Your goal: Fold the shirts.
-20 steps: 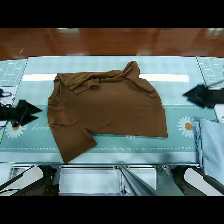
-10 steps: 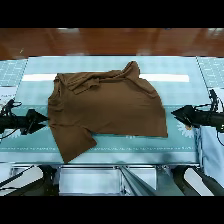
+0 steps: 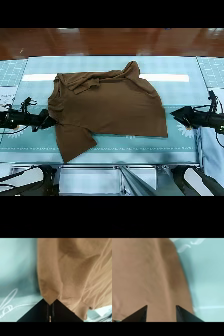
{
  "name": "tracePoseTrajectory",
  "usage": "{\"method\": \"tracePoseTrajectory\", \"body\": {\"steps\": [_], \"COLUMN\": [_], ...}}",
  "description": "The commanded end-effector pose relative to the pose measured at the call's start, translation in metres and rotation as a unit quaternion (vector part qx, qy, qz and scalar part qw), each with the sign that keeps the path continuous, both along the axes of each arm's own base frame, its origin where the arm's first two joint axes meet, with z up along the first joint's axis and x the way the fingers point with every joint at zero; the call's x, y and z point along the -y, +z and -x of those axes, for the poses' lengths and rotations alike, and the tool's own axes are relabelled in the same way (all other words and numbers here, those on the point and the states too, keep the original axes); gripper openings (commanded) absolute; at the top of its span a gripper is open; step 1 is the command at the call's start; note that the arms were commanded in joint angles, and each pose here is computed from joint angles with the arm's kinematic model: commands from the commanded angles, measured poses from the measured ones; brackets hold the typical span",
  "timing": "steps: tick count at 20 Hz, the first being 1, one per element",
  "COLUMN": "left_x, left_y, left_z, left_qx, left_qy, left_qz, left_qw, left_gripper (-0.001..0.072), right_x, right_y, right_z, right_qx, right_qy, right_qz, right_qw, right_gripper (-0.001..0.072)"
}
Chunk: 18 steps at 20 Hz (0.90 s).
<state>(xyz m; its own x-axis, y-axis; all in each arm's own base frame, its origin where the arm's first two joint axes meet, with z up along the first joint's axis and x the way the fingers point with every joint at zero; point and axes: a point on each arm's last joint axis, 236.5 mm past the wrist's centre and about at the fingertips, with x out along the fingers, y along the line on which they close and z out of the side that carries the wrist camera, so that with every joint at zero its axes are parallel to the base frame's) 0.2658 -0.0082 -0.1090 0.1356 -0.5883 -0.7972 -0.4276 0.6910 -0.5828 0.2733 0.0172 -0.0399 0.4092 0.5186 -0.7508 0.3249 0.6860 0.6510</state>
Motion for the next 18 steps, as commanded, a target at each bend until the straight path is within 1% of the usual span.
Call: {"method": "tracePoseTrajectory", "body": {"steps": [1,2,6,9,15,16,18], "left_x": [0.004,0.004,0.004,0.003,0.0,0.0,0.002], "left_y": [0.006,0.006,0.006,0.006,0.004,0.004,0.004], "left_z": [-0.003,-0.003,-0.003,-0.003,-0.007,-0.008,-0.008], "left_qx": [0.002,0.002,0.002,0.003,0.009,0.01,0.01], "left_qy": [-0.013,-0.013,-0.013,-0.013,-0.007,-0.008,-0.011], "left_qz": [0.008,0.007,0.007,0.007,-0.003,-0.003,-0.004], "left_qw": [1.0,1.0,1.0,1.0,1.0,1.0,1.0], "left_gripper": [0.002,0.002,0.002,0.002,0.002,0.002,0.002], "right_x": [0.024,0.027,-0.001,-0.012,-0.027,-0.031,-0.045], "right_y": [-0.03,-0.037,-0.052,-0.056,-0.069,-0.071,-0.076], "right_z": [0.04,0.053,0.083,0.079,0.057,0.054,0.048], "right_qx": [-0.099,-0.128,-0.182,-0.18,-0.171,-0.171,-0.171], "right_qy": [0.005,0.007,0.032,0.037,0.016,0.019,0.046], "right_qz": [0.065,0.072,0.016,-0.018,-0.085,-0.092,-0.081], "right_qw": [0.993,0.989,0.983,0.983,0.981,0.981,0.981], "right_gripper": [0.041,0.041,0.041,0.041,0.041,0.041,0.0405]}}
